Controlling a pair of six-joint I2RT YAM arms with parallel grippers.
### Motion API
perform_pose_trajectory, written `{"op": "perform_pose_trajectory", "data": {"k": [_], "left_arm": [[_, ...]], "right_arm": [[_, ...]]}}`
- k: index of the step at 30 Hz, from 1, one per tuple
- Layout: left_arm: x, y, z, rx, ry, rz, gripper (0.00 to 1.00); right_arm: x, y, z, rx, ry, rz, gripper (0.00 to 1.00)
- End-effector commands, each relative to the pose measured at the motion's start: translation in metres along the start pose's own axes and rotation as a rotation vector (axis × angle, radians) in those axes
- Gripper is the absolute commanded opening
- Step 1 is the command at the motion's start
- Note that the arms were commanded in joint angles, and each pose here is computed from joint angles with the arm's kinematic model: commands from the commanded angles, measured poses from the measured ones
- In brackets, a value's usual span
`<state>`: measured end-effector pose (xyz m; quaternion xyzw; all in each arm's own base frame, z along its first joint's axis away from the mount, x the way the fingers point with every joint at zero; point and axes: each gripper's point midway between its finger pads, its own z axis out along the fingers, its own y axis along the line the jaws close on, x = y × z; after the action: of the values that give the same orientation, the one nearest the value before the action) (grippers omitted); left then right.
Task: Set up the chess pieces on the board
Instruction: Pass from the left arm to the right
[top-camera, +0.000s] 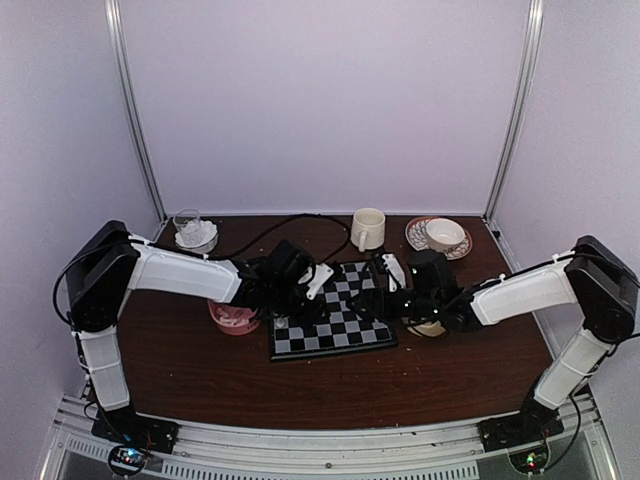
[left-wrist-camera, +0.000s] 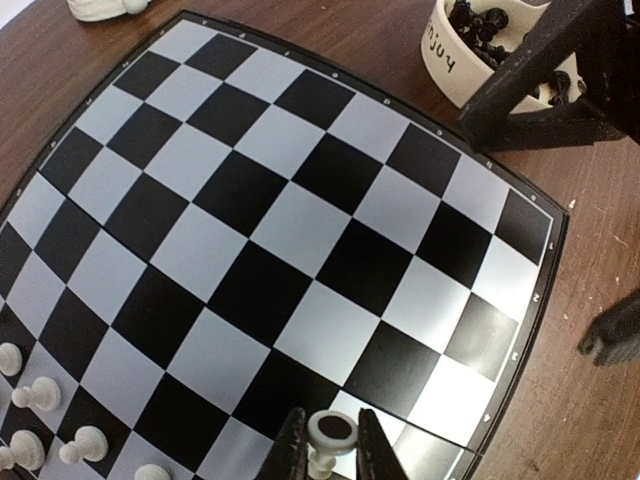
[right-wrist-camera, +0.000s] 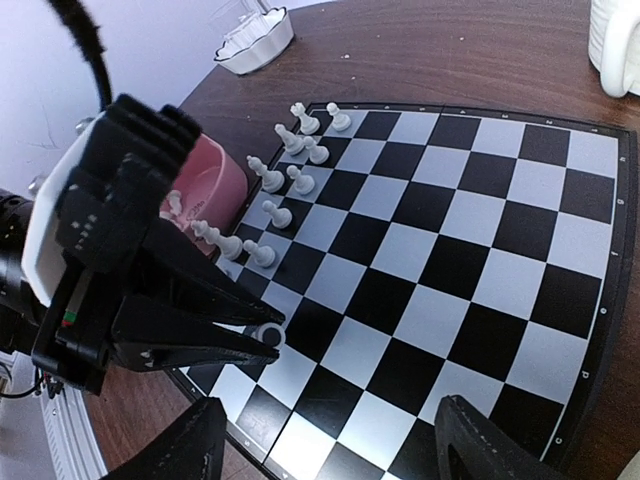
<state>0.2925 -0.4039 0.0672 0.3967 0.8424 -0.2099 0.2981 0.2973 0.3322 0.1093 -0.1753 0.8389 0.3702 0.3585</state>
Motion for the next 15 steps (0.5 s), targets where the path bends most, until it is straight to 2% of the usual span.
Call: {"op": "perform_pose_trajectory", "data": {"k": [1,6,15], "left_arm": [[-0.010,0.003,-0.002,0.066,-0.005,-0.142,0.12],[-0.020,0.001,-0.008,0.130,-0.017,-0.268,0.12],[-0.048,-0.011,-0.017,0.220,-0.063,-0.503,0.12]], "right_arm": [[0.001,0.015,0.004,-0.040,-0.052,-0.112,0.76],[0.008,0.036,0.004,-0.036,-0.076,-0.224,0.77],[0.005,0.051,-0.007,0.013,-0.138,-0.301,0.77]]}}
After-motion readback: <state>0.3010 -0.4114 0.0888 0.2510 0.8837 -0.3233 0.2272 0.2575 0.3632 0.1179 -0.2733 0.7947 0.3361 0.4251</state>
